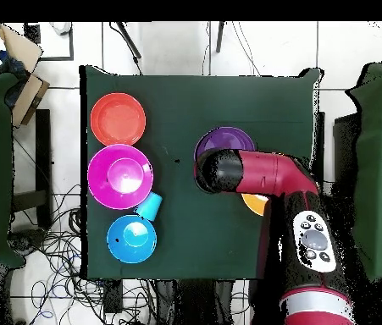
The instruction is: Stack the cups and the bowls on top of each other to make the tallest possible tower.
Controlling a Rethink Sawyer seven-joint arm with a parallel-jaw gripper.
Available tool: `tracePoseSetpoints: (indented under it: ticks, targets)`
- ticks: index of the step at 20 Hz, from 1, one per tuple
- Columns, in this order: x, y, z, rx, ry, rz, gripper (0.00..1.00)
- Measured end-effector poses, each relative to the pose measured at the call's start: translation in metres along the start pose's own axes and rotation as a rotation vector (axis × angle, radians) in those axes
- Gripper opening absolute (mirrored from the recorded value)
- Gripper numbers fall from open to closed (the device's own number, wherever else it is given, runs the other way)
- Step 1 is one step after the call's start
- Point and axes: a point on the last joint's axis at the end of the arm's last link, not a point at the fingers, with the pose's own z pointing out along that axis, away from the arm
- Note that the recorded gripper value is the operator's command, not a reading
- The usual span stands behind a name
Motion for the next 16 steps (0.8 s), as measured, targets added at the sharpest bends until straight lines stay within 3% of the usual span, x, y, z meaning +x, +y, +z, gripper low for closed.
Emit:
tracePoseSetpoints:
  ticks: [16]
  targets:
    - [0.0041,0.0042,0.0076,-0.008,0.024,0.014,0.0]
